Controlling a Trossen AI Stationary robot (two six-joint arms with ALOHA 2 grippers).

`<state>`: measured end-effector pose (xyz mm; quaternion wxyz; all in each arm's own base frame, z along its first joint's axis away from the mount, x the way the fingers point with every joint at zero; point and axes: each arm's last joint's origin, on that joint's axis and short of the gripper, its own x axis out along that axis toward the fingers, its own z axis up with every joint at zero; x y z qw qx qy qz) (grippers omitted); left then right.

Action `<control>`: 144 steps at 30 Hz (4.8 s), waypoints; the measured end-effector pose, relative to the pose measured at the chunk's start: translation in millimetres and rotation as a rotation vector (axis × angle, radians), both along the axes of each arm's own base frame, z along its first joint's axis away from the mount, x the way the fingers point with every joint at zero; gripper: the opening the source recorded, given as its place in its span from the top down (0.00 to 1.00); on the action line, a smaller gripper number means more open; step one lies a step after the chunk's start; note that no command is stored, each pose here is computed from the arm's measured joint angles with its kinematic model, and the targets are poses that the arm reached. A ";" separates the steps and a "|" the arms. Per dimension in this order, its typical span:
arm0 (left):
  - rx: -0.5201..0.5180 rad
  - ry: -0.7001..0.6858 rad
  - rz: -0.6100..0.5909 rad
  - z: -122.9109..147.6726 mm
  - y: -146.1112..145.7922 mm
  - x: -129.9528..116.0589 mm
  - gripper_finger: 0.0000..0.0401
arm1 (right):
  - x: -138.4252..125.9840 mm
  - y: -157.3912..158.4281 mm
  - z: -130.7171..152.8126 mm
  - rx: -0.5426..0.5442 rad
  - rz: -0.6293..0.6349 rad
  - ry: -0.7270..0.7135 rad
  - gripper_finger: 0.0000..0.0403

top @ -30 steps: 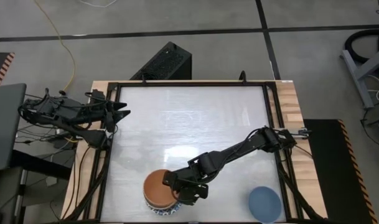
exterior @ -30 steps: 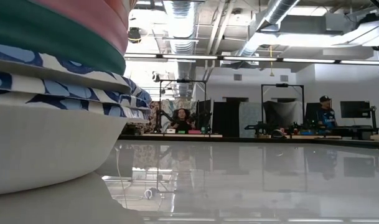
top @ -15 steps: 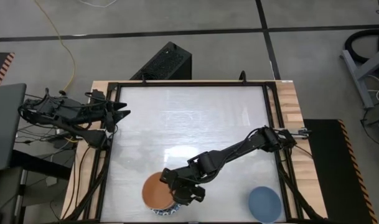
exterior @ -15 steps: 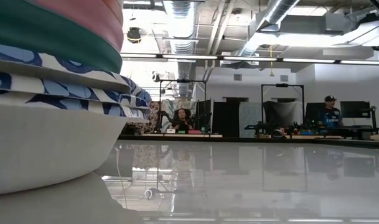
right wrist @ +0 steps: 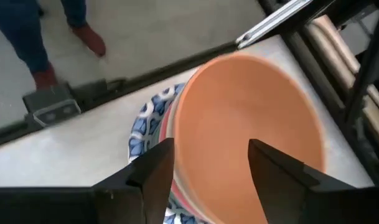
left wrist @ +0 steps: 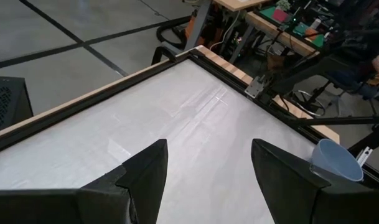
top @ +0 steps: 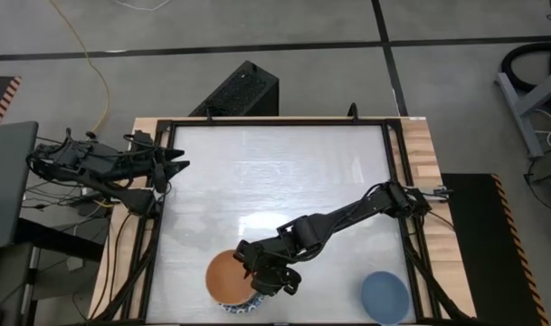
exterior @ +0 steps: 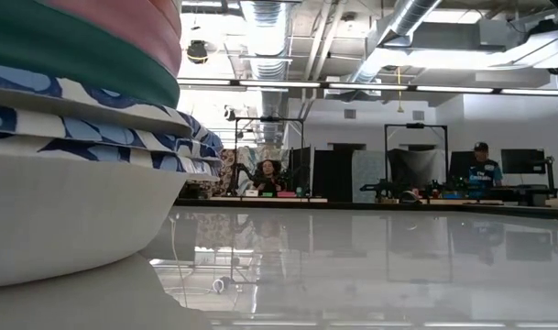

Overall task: Nest bowls inside each other
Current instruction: Stack the yellow bowl on top of the white bowl, then stack the blue bowl on top of the yellow bowl

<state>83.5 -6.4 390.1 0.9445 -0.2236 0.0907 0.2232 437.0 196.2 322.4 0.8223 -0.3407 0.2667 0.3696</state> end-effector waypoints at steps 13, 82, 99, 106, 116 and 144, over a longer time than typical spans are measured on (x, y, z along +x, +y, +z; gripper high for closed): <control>-0.011 0.010 -0.035 -0.8 -1.0 0.2 0.45 | -19.2 -24.8 -11.7 0.096 -0.378 0.435 0.50; -0.001 0.051 0.016 -5.4 0.8 -2.1 0.45 | -230.4 -22.8 -109.9 0.397 -1.413 1.029 0.98; 0.012 0.077 0.029 -7.7 1.5 -3.4 0.45 | -139.1 -87.3 60.9 0.968 -1.405 0.433 0.98; 0.013 0.078 0.030 -7.7 1.5 -3.3 0.45 | -69.4 -84.0 68.6 0.909 -1.270 0.343 0.98; 0.012 0.091 0.033 -9.2 1.8 -4.1 0.45 | 4.3 -63.4 53.4 0.858 -1.033 0.439 0.98; 0.010 0.093 0.033 -9.4 1.8 -4.1 0.45 | 29.9 -65.4 -8.5 0.716 -1.054 0.594 0.71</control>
